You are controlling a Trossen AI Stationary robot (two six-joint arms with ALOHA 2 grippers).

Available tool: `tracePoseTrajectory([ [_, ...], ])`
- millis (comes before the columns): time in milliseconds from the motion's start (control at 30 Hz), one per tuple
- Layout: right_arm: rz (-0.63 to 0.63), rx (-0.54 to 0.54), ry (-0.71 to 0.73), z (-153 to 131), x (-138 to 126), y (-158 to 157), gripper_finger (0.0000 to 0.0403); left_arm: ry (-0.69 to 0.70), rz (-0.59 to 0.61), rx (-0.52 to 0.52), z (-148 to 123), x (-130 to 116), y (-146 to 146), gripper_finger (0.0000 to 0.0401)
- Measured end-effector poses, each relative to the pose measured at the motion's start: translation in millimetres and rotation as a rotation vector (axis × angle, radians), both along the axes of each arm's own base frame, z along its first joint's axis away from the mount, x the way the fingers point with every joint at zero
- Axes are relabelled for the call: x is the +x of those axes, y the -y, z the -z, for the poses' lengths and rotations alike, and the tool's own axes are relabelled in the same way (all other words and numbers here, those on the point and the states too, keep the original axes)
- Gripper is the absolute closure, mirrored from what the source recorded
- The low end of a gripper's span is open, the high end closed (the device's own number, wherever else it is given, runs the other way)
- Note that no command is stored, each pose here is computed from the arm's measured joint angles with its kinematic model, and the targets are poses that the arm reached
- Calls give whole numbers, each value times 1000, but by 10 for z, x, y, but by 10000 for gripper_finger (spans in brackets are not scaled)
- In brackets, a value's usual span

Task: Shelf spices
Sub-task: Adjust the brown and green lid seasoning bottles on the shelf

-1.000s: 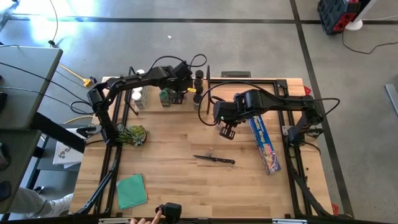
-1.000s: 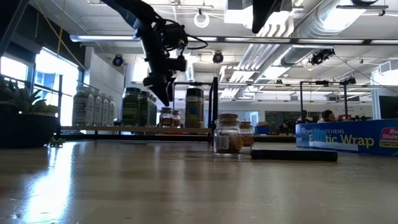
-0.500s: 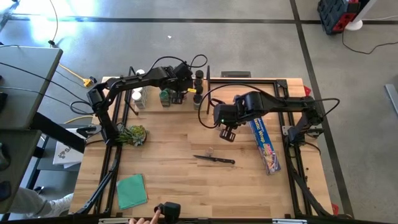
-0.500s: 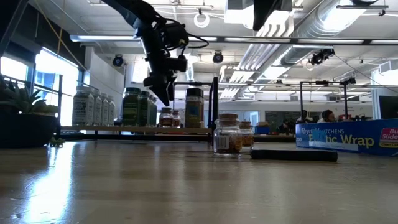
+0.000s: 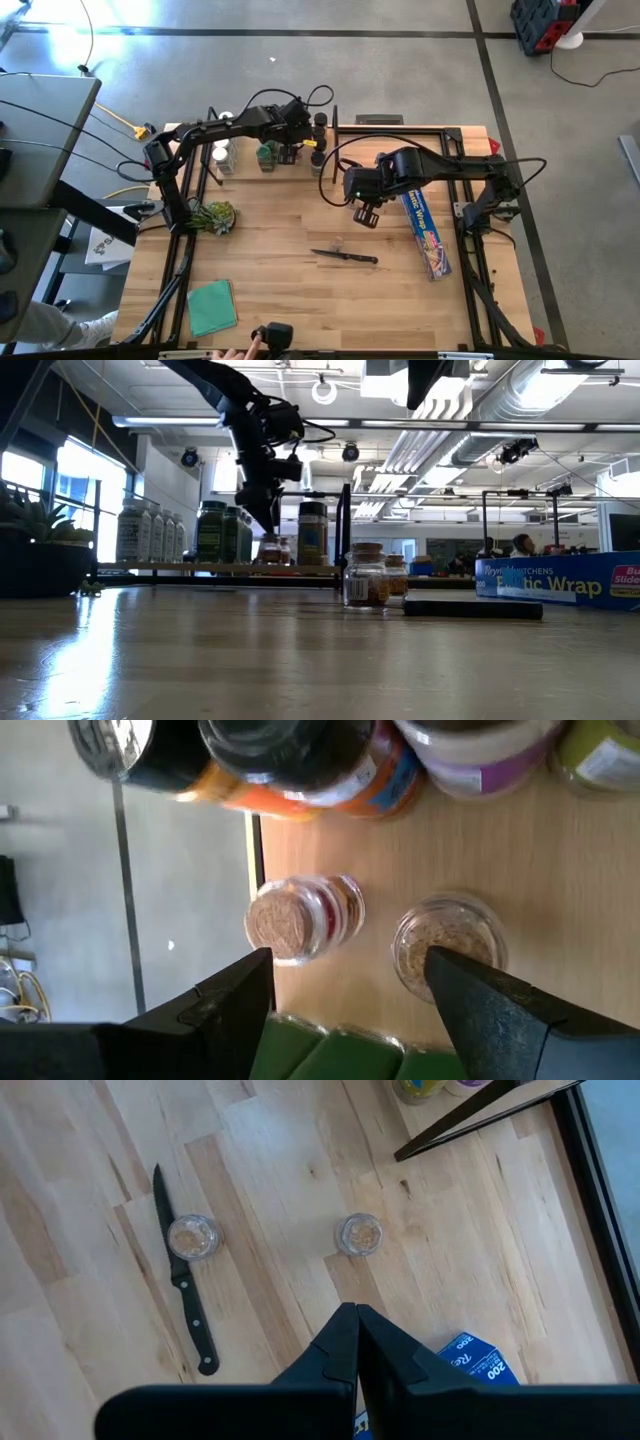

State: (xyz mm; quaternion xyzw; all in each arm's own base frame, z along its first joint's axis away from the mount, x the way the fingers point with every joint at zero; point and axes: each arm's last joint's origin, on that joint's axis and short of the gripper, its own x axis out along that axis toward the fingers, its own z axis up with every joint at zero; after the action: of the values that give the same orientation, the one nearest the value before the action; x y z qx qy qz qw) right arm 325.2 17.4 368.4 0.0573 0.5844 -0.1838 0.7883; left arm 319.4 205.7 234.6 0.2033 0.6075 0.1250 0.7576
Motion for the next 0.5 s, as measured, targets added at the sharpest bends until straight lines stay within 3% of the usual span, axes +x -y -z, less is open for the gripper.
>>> tracePoseTrajectory([
  [500, -3, -1, -1, 0, 1, 7, 403, 8, 59, -13, -3, 51, 91, 135],
])
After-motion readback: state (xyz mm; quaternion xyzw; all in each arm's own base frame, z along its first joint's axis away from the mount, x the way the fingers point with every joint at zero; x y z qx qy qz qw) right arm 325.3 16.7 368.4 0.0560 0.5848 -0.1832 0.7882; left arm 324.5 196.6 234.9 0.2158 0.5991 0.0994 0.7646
